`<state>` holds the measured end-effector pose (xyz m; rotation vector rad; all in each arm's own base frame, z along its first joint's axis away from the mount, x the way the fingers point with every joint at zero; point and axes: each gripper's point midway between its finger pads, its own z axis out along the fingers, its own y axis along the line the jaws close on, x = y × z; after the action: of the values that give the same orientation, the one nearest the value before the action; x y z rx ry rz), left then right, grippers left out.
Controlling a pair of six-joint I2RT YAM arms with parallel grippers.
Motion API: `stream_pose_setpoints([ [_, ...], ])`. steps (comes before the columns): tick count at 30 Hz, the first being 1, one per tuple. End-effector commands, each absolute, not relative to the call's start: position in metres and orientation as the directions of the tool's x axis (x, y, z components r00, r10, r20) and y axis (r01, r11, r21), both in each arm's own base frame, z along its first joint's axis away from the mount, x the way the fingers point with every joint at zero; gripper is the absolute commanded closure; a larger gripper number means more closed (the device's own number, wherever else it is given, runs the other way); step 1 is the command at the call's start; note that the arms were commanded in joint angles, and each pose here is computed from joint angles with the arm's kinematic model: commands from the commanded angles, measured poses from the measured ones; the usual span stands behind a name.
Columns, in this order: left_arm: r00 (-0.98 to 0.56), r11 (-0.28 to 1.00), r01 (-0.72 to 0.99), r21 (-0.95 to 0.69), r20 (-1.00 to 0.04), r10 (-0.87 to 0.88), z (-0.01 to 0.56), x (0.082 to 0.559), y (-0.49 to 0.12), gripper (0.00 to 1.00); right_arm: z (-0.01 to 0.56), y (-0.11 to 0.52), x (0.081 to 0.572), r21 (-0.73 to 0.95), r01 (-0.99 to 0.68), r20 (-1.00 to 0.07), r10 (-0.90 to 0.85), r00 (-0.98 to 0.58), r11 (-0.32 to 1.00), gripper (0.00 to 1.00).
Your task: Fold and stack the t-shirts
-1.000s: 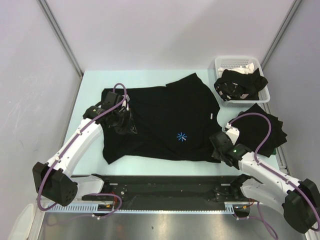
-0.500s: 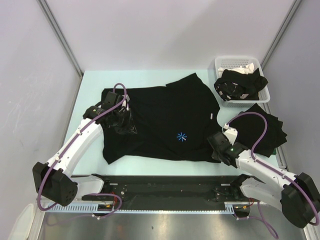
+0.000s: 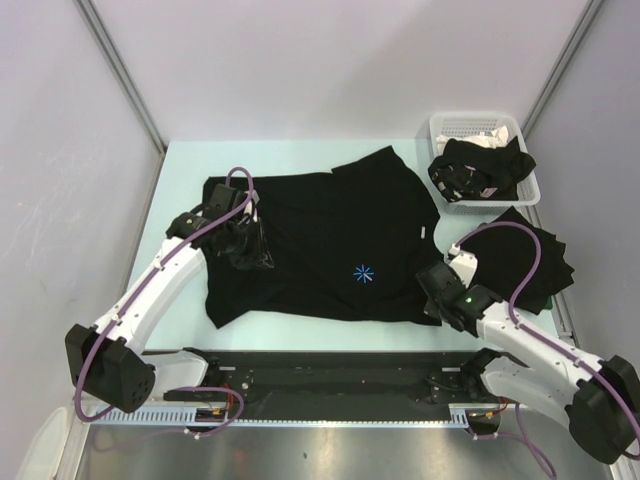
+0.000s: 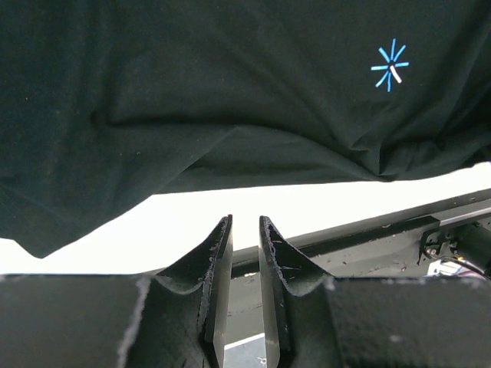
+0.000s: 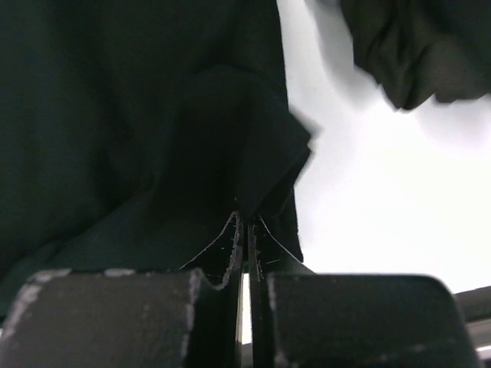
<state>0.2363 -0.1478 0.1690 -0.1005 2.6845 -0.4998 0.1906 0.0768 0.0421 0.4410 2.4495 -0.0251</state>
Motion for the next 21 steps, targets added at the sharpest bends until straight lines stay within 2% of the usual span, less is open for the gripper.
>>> stream_pose_setpoints([
  [1, -0.899, 0.928, 0.010, -0.373, -0.410, -0.155, 0.174, 0.236, -0.149, 0.75, 0.097, 0.077, 0.212, 0.144, 0.317, -0.698, 0.323, -0.639, 0.937, 1.00],
  [7, -0.898, 0.923, 0.006, -0.385, -0.407, -0.165, 0.172, 0.236, -0.151, 0.75, 0.133, 0.078, 0.221, 0.177, 0.299, -0.737, 0.328, -0.591, 0.938, 1.00],
  [21, -0.887, 0.930, -0.007, -0.367, -0.427, -0.175, 0.180, 0.222, -0.139, 0.76, 0.146, 0.094, 0.260, 0.126, 0.221, -0.800, 0.231, -0.553, 0.967, 1.00],
])
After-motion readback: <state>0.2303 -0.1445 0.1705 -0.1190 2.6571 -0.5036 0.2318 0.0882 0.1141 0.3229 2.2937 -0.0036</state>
